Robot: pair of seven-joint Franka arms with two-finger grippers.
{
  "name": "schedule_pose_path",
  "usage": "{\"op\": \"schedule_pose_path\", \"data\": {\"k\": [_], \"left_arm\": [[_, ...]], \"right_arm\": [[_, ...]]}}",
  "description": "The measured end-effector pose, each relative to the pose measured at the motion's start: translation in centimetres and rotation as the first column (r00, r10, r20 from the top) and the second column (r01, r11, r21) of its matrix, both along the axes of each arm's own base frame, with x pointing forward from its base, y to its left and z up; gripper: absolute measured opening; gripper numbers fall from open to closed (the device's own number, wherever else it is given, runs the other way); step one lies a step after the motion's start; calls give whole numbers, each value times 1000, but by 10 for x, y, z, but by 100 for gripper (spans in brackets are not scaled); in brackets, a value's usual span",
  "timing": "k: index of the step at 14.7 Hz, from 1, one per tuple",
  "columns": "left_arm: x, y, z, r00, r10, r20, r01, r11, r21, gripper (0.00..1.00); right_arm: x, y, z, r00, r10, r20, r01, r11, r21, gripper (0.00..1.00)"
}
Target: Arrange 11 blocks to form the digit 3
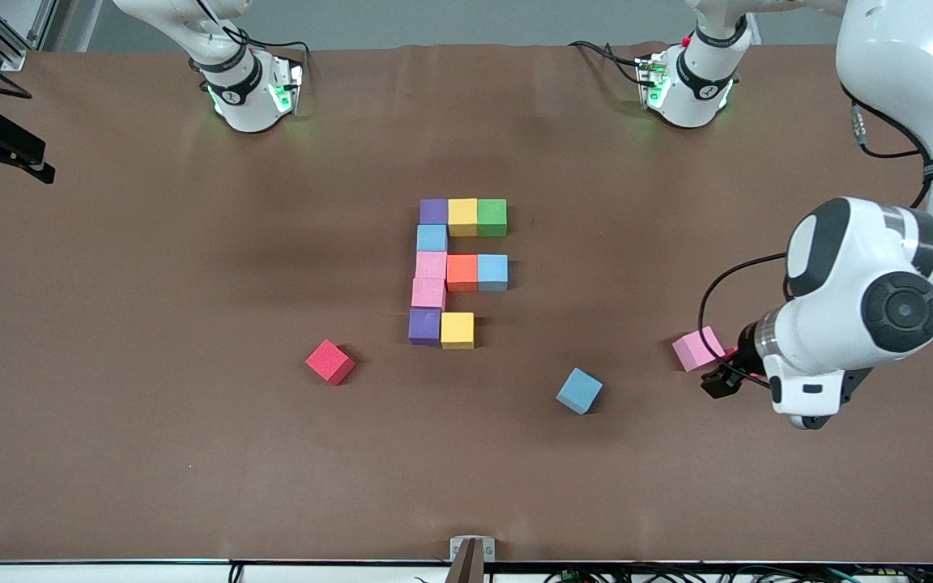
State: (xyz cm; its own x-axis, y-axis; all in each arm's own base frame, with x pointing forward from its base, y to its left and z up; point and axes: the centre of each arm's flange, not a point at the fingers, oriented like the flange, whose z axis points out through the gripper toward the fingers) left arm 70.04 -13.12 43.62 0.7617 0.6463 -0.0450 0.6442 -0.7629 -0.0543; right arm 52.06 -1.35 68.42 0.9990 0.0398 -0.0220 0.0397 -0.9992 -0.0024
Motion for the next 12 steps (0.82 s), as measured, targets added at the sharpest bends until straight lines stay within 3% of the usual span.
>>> {"op": "schedule_pose_path", "data": {"k": [5, 9, 12], "left_arm": [[-3, 81, 52, 978, -206, 40, 206, 978, 3, 100], [-24, 126, 100, 903, -429, 30, 429, 903, 4, 100], [-40, 123, 115, 878, -478, 15, 479, 878, -26, 100]], "right_arm": [[-16, 1, 17, 1000, 2, 11, -2, 1000, 0, 100], [-17, 3, 14, 1000, 5, -4, -5, 1000, 17, 100], [-17, 3, 12, 1000, 6, -12, -6, 1000, 20, 100]]}}
